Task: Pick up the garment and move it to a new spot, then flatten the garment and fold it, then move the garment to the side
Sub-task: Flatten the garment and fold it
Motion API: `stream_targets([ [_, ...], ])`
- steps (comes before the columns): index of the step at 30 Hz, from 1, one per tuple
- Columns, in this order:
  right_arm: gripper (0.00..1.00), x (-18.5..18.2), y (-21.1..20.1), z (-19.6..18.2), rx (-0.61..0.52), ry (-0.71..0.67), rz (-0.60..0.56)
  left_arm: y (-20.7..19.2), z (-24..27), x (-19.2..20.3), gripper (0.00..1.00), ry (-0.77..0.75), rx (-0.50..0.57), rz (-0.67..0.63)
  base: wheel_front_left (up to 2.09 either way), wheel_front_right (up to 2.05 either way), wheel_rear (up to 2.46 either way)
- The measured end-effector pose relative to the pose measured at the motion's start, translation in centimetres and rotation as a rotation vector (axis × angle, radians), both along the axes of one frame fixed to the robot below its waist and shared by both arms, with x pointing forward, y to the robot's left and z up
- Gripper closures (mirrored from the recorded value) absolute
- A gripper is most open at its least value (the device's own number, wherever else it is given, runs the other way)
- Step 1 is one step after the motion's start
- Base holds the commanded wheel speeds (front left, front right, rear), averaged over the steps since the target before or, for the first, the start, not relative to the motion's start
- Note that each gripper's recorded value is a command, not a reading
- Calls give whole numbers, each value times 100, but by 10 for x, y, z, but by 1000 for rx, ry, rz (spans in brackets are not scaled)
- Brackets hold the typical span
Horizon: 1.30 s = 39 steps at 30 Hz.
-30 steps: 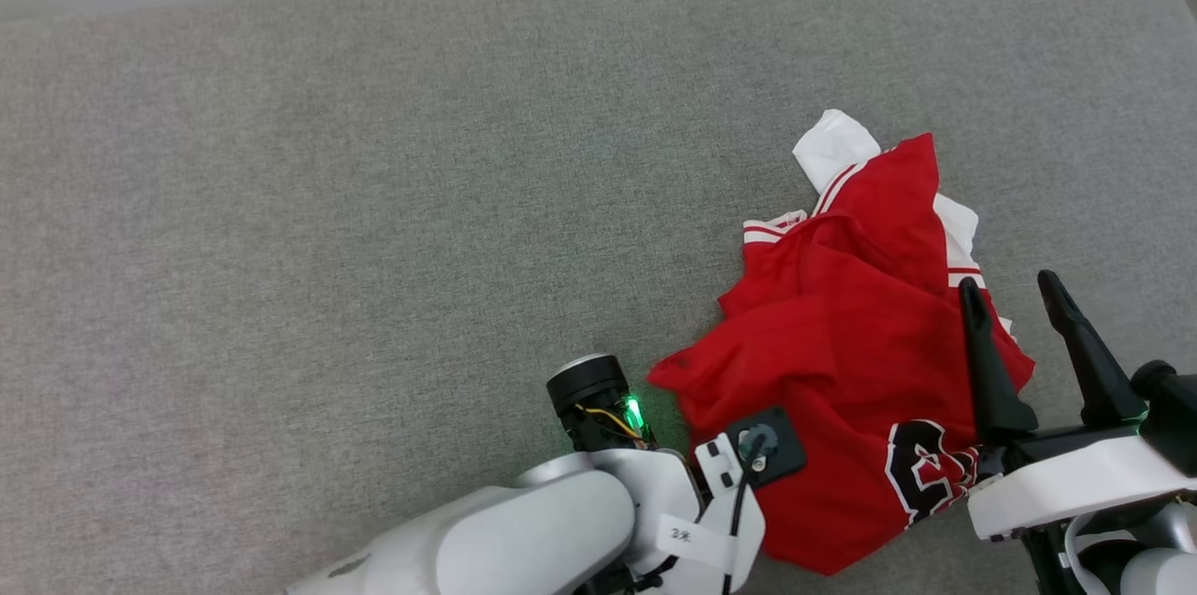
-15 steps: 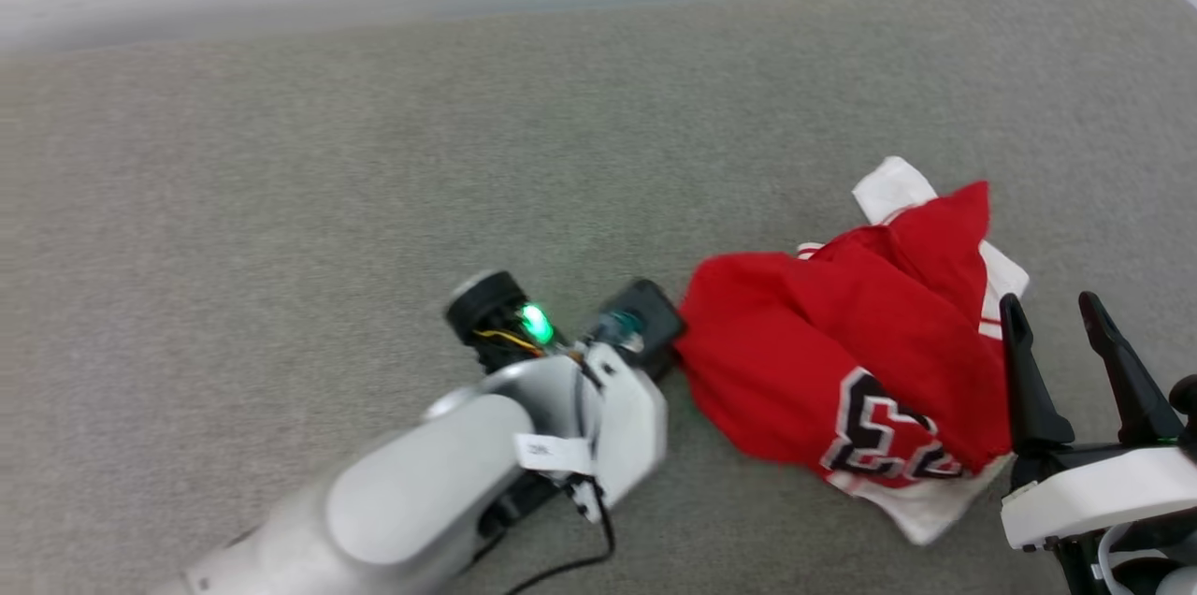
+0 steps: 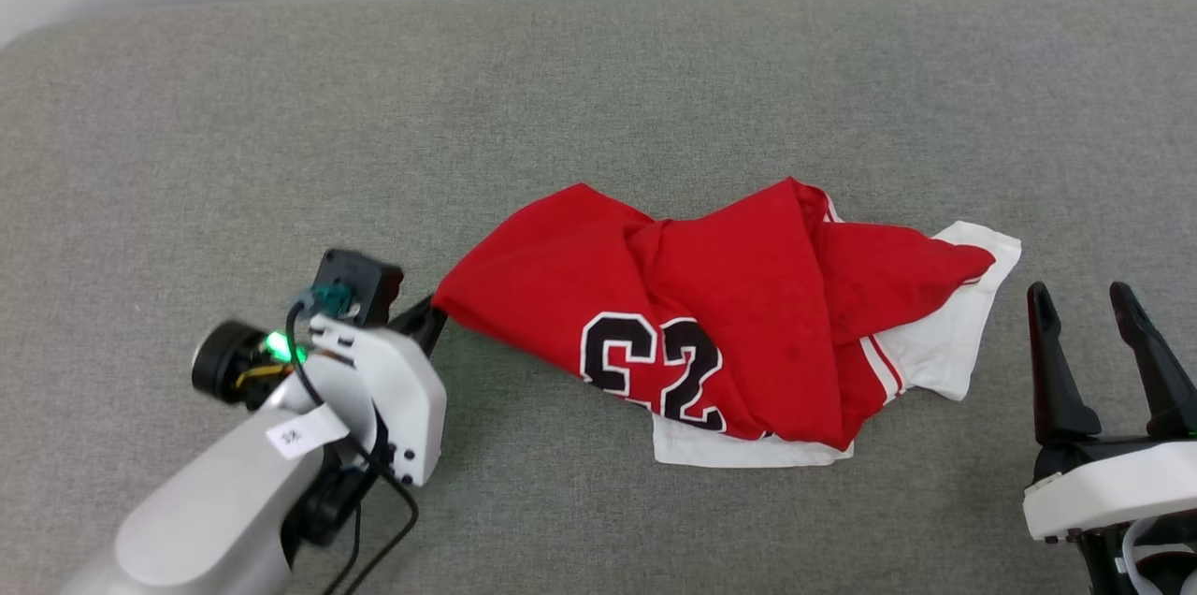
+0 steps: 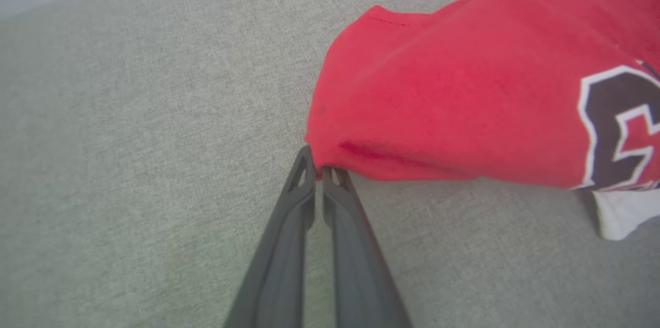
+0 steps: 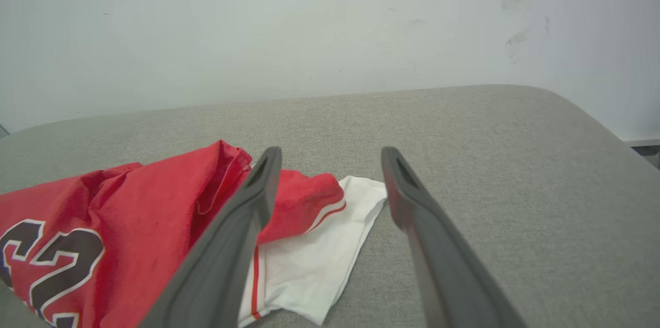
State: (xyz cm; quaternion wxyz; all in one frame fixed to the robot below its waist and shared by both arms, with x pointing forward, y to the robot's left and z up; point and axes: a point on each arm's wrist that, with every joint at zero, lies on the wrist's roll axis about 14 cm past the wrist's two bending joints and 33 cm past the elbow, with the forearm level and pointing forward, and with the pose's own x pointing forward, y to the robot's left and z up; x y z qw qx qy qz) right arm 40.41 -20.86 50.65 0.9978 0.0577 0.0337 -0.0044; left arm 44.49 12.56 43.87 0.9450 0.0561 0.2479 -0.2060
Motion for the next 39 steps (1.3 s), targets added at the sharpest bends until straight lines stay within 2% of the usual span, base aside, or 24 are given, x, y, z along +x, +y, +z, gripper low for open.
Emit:
stream_targets([
  [2,0,3,1,0,1,-2,3,8,-15,-6,100,35,-31,49,0,0,0],
  [4,0,2,1,1,-11,-1,4,3,-31,-17,100,70,-115,94,0,0,0],
  [5,0,2,1,1,-11,-1,4,3,-31,-17,91,70,-115,94,0,0,0],
  [6,0,2,1,2,-16,-4,4,2,-32,-19,60,66,-134,106,0,0,0],
  [7,0,2,1,4,-17,-7,5,0,-31,-20,20,56,-155,114,0,0,0],
  [8,0,1,2,6,-18,-13,7,0,-29,-20,0,39,-172,127,0,0,0],
  [19,0,-18,10,28,-32,-55,31,10,14,-32,0,-213,-283,250,0,0,0],
  [27,0,-34,18,38,-40,-62,55,14,59,-44,0,-385,-314,300,0,0,0],
  [31,0,-41,26,20,-19,35,86,11,84,-55,0,-484,-341,300,0,0,0],
  [32,0,-41,26,20,-19,35,86,11,84,-55,0,-484,-341,300,0,0,0],
  [39,0,-47,47,-24,21,258,172,18,98,-65,0,-556,-329,321,0,0,0],
])
